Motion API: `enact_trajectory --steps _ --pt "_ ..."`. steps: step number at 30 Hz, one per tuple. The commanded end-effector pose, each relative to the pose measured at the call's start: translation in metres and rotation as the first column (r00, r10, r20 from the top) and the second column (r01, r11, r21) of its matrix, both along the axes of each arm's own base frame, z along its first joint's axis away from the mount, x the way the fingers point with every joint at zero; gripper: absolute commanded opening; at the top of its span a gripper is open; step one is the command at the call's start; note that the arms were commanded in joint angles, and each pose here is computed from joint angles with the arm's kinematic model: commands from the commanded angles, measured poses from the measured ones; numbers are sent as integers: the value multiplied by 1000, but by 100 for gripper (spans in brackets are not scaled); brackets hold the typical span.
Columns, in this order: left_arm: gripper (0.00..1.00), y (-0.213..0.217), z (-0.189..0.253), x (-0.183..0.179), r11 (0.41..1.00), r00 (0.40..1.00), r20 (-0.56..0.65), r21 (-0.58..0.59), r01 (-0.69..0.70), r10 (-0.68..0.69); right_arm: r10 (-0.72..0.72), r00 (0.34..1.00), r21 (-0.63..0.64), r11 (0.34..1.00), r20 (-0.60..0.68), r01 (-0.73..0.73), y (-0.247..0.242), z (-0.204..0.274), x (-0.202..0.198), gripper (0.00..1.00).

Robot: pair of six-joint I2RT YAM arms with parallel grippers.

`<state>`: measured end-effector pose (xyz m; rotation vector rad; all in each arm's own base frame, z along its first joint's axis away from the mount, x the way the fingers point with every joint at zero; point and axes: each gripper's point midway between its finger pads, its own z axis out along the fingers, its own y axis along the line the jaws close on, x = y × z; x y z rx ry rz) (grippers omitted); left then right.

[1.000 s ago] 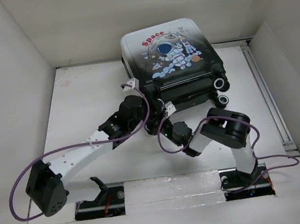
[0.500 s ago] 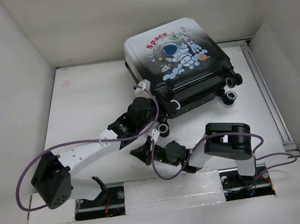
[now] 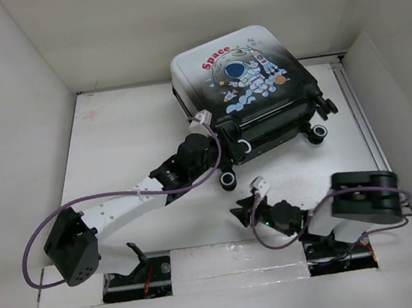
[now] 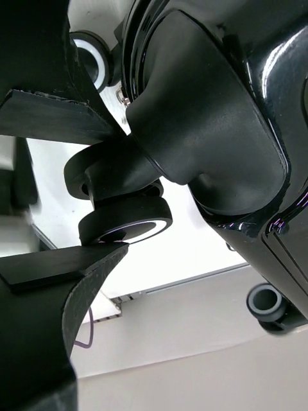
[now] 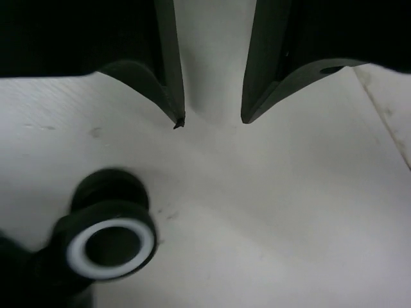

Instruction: Pack the luggage

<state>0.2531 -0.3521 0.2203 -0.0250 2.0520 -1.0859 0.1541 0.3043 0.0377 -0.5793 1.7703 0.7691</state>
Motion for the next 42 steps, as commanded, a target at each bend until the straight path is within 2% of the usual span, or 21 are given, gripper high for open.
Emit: enact_trajectory --steps 1,3,4,5,7,8,10,13,14,15,16,17,19,21,22,24,26,29,31,38,42 --pt "21 -11 134 -11 975 930 365 -184 121 -46 -168 985 355 924 40 143 -16 96 24 47" --pt "30 -4 120 -7 983 938 345 -163 78 -17 -203 979 259 945 -8 198 -13 94 30 49" --pt "35 0 125 -7 983 933 359 -167 71 -6 -239 970 271 933 -29 238 -18 114 33 49" --pt "47 1 120 -6 985 936 353 -159 61 -1 -329 944 169 930 -13 327 -37 104 42 51" --pt "52 5 114 -1 990 938 345 -134 37 12 -400 917 252 888 9 385 -56 137 51 59" --pt "55 4 109 1 991 941 339 -126 36 9 -408 913 271 881 23 387 -62 146 56 59" --pt "63 4 107 0 992 942 334 -119 35 7 -378 924 297 891 64 343 -69 167 67 54" --pt "67 17 94 7 996 945 322 -83 -38 63 -370 922 247 909 113 335 -72 185 74 33" --pt "67 25 82 7 996 946 313 -66 -66 83 -369 918 223 916 144 333 -75 190 77 26" --pt "67 40 90 9 989 932 334 -82 -121 142 -334 931 184 934 149 306 -75 188 77 23" --pt "67 48 94 8 984 924 344 -102 -143 170 -317 936 199 938 154 285 -72 206 79 21" --pt "67 58 85 7 982 918 348 -90 -169 190 -295 944 174 947 148 269 -68 205 81 27" --pt "64 82 95 6 962 891 363 -134 -240 273 -249 956 121 965 154 232 -62 215 80 38" --pt "48 91 78 4 958 890 355 -113 -264 287 -234 961 102 970 147 221 -59 218 79 53" --pt "40 96 64 4 957 894 342 -70 -283 289 -224 964 91 973 142 213 -59 218 78 57" --pt "30 99 32 1 958 911 305 -19 -286 278 -234 961 100 970 145 221 -61 225 81 67" --pt "25 90 -2 -4 968 936 263 29 -251 235 -218 966 99 974 142 205 -59 230 84 71" --pt "25 77 -43 -10 978 958 220 54 -202 185 -166 981 42 986 104 162 -47 218 91 76" --pt "32 71 -57 -9 979 963 206 61 -192 176 -133 987 27 991 91 131 -37 215 92 78" --pt "35 34 -62 3 986 963 224 47 -162 148 -148 986 45 988 78 145 -38 219 98 80" --pt "34 37 -63 2 985 959 232 27 -172 161 -141 987 67 988 77 136 -48 215 91 79"
